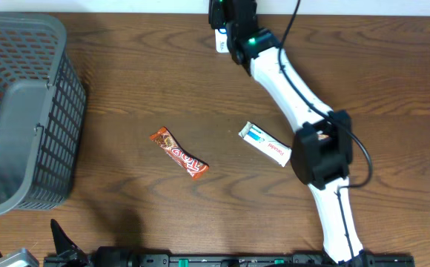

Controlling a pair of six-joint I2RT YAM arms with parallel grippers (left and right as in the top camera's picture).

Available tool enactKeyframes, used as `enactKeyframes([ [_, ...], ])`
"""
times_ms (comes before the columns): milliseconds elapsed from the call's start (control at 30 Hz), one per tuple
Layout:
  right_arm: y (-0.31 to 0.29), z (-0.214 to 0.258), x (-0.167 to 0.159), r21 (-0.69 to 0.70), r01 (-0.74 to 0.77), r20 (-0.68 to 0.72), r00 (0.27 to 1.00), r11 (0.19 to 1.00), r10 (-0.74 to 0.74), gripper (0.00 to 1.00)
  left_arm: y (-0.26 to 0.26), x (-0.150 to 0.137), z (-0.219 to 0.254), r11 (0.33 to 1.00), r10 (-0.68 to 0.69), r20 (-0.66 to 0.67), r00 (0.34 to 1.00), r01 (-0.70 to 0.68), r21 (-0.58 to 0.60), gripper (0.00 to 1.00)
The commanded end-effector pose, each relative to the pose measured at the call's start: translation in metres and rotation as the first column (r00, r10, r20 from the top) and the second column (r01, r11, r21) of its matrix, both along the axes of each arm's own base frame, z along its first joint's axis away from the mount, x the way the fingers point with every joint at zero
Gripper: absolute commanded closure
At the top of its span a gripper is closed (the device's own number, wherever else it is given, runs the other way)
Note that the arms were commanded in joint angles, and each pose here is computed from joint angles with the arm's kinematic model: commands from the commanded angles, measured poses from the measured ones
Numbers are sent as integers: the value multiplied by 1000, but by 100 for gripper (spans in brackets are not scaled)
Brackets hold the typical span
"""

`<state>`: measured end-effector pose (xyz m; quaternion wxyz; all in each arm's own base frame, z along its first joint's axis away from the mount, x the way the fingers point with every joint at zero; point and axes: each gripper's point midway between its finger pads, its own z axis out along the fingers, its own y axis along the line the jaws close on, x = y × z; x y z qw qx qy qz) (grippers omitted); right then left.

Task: Scan the item barcode
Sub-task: 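Carry the jar with the right gripper past the white scanner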

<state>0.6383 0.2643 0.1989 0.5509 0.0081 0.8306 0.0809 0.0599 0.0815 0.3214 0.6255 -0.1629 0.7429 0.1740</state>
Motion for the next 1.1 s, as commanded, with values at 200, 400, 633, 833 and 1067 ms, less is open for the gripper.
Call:
enactKeyframes([
  [200, -16, -52, 28, -141, 97, 81, 993, 985, -87, 42, 1, -3, 0, 1000, 4, 6, 1000, -4, 15, 7],
  [400, -17, -46, 27, -199, 82, 88, 994, 977, -65, 43, 1, -3, 0, 1000, 4, 6, 1000, -4, 15, 7],
  [633, -49, -6, 0, -294, 129, 0, 991, 947, -135, 43, 1, -3, 0, 1000, 4, 6, 1000, -4, 15, 7],
  [833, -118, 19, -40, -400, 129, -179, 960, 907, -215, 39, 1, -3, 0, 1000, 4, 6, 1000, -4, 15, 7],
  [1067, -284, 6, -108, -548, 259, -415, 741, 796, -527, 42, 1, -3, 0, 1000, 4, 6, 1000, -4, 15, 7],
])
